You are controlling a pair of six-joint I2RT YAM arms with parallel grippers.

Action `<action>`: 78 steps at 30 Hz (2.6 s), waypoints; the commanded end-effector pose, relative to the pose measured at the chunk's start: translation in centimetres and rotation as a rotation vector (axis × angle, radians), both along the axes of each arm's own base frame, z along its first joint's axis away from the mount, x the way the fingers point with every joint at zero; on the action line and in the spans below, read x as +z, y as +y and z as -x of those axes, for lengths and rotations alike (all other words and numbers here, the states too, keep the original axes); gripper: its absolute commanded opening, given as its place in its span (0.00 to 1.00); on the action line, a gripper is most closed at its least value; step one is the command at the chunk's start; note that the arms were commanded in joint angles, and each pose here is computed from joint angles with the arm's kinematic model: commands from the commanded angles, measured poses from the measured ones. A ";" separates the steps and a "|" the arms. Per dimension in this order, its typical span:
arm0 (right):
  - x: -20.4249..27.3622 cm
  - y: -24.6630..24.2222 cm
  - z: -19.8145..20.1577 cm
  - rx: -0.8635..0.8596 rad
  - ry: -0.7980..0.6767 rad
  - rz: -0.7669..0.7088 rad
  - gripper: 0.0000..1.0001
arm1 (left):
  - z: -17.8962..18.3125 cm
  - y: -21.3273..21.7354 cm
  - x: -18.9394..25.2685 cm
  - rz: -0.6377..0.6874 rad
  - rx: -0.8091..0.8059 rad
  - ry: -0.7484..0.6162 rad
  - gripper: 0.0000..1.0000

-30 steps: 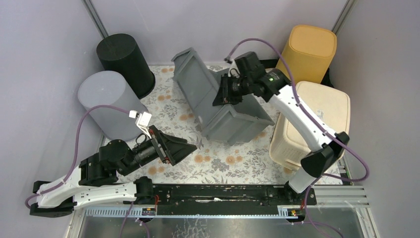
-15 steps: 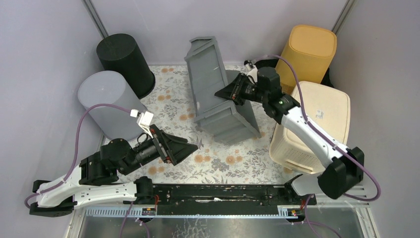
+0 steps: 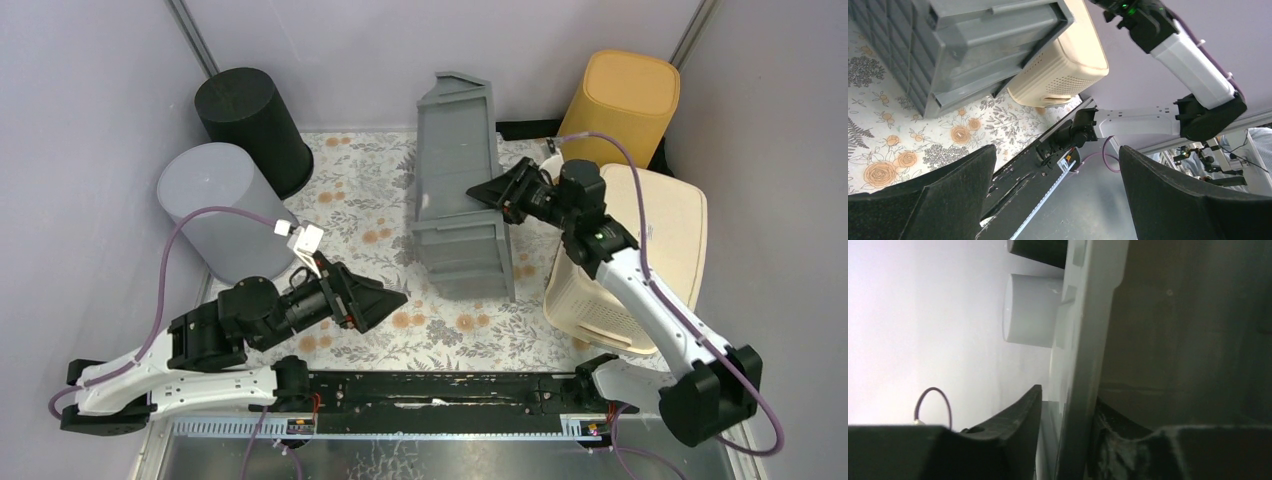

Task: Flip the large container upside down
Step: Turn the container upside down at the center of the board.

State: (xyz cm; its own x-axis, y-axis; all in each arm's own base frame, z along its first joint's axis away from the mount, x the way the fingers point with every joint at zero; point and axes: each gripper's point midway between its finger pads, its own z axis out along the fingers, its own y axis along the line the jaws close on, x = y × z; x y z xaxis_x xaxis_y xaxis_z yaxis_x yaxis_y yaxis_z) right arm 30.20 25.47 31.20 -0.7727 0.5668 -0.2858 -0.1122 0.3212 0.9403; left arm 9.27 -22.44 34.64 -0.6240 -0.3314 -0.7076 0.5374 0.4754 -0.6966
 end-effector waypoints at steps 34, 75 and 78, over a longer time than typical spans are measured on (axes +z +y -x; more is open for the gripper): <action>-5.1 -19.5 8.0 -0.374 -0.030 0.976 0.99 | -0.6 -3.6 -1.2 -0.055 -0.036 -0.040 1.00; -13.1 -26.6 18.6 -0.965 0.349 0.560 0.79 | 0.9 -3.4 -1.0 0.017 -0.115 -0.054 1.00; -13.6 -28.1 18.4 -1.043 0.342 0.603 0.80 | 0.9 -3.3 -1.1 0.022 -0.112 -0.053 1.00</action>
State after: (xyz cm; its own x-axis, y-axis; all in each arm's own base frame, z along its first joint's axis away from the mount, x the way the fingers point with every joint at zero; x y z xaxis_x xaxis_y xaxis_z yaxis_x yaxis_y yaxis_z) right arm 11.59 -0.21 17.94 -0.2594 0.7950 -0.5483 0.6048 0.5764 0.5495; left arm 8.50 -25.53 32.40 -0.6377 -0.2442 -0.7305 0.5982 0.4405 -0.6694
